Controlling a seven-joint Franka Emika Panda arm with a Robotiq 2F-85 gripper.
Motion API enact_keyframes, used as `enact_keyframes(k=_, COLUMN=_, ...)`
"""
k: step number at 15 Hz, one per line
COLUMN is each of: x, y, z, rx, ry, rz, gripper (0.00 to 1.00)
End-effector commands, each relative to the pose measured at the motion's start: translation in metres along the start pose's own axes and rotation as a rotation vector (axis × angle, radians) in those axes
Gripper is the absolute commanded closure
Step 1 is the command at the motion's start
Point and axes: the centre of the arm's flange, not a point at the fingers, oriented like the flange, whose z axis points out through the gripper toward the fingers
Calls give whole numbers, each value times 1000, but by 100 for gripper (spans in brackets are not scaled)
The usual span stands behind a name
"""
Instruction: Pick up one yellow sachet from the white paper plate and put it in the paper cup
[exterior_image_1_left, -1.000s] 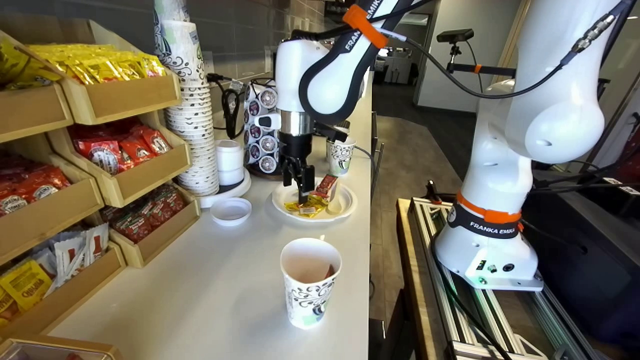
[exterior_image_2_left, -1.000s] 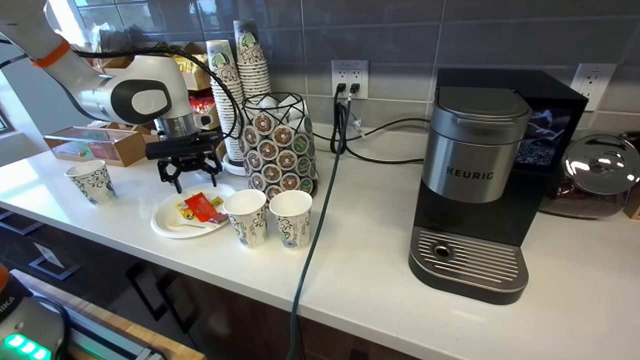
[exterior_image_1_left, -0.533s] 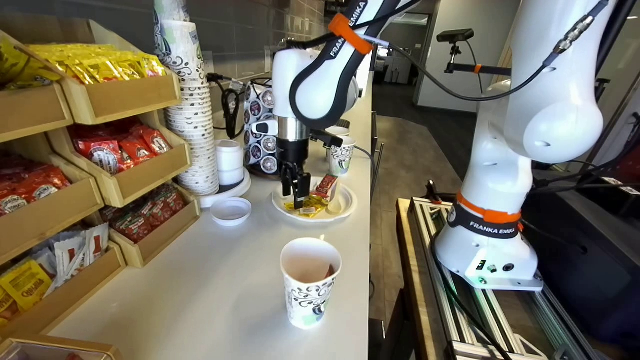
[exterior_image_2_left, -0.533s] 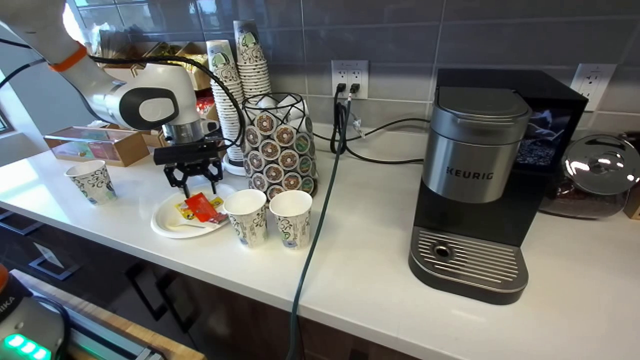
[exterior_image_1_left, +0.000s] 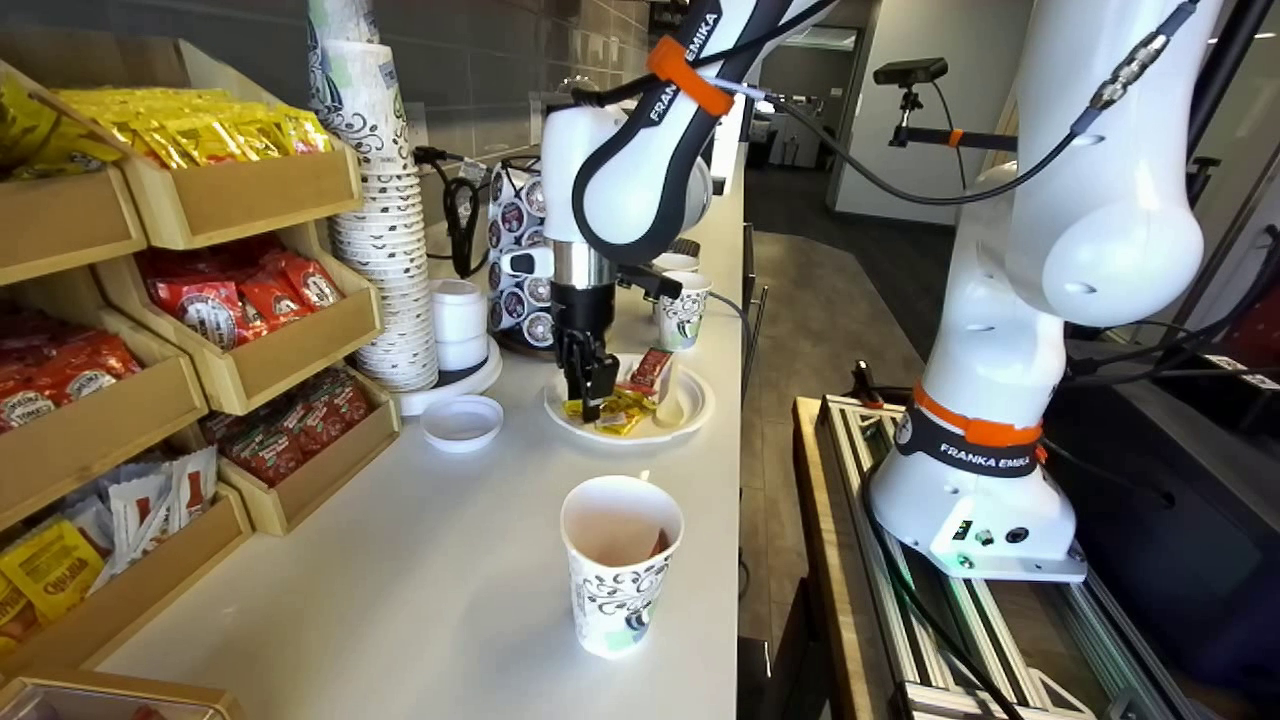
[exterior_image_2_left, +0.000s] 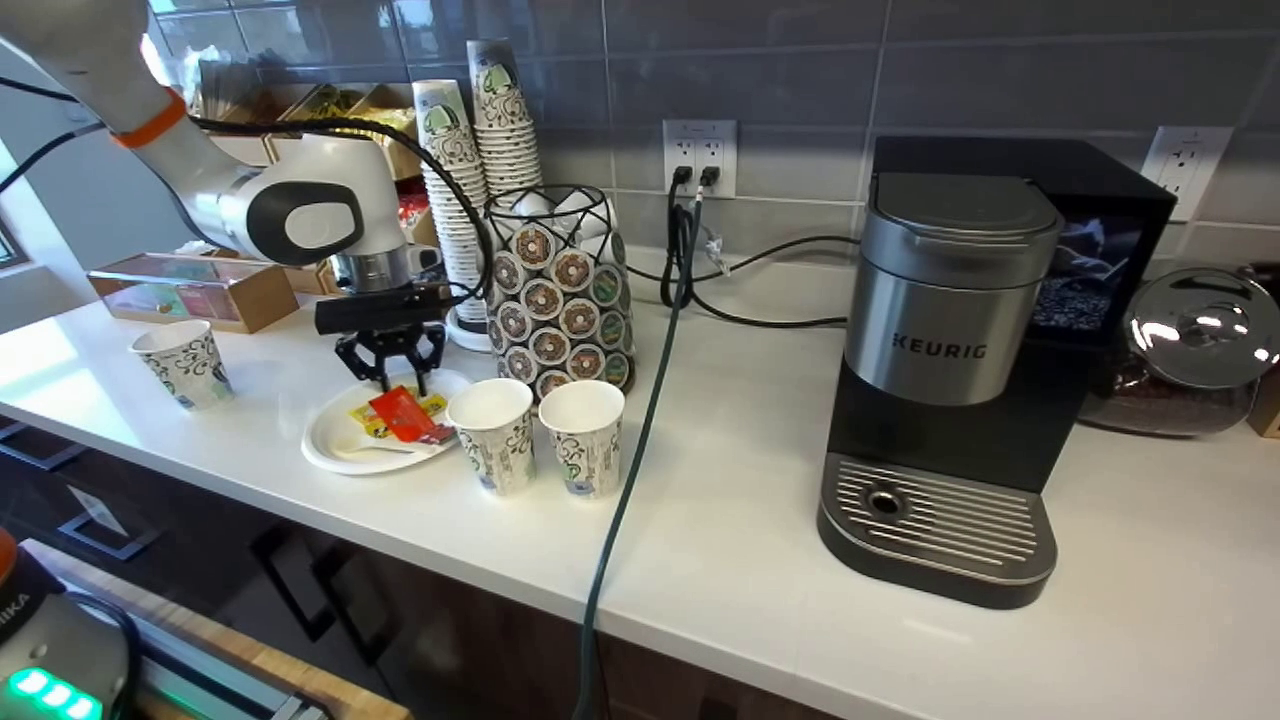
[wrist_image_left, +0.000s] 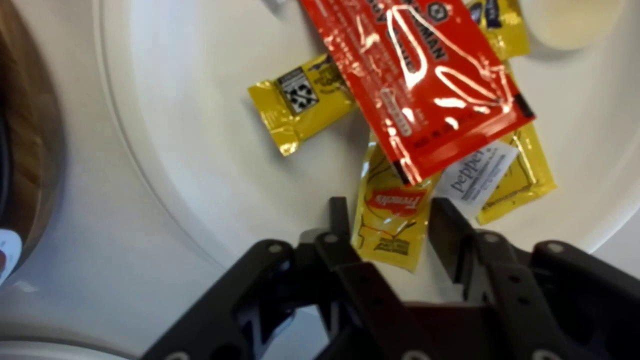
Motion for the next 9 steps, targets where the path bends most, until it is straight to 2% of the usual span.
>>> enact_keyframes(k=1, x=2, y=4, z=5, rx=18, ry=0, rz=-15, gripper=86)
enact_keyframes(k=2, x=2, y=3, z=4, rx=17, ry=0, rz=-15, gripper=93)
enact_keyframes(k=5, x=-1, y=-1, z=-3, rx=13, ry=2, rz=4, gripper=100)
enact_keyframes(k=9, x=-6, y=-11, z=-17, rx=3, ry=25, rz=14, gripper=94)
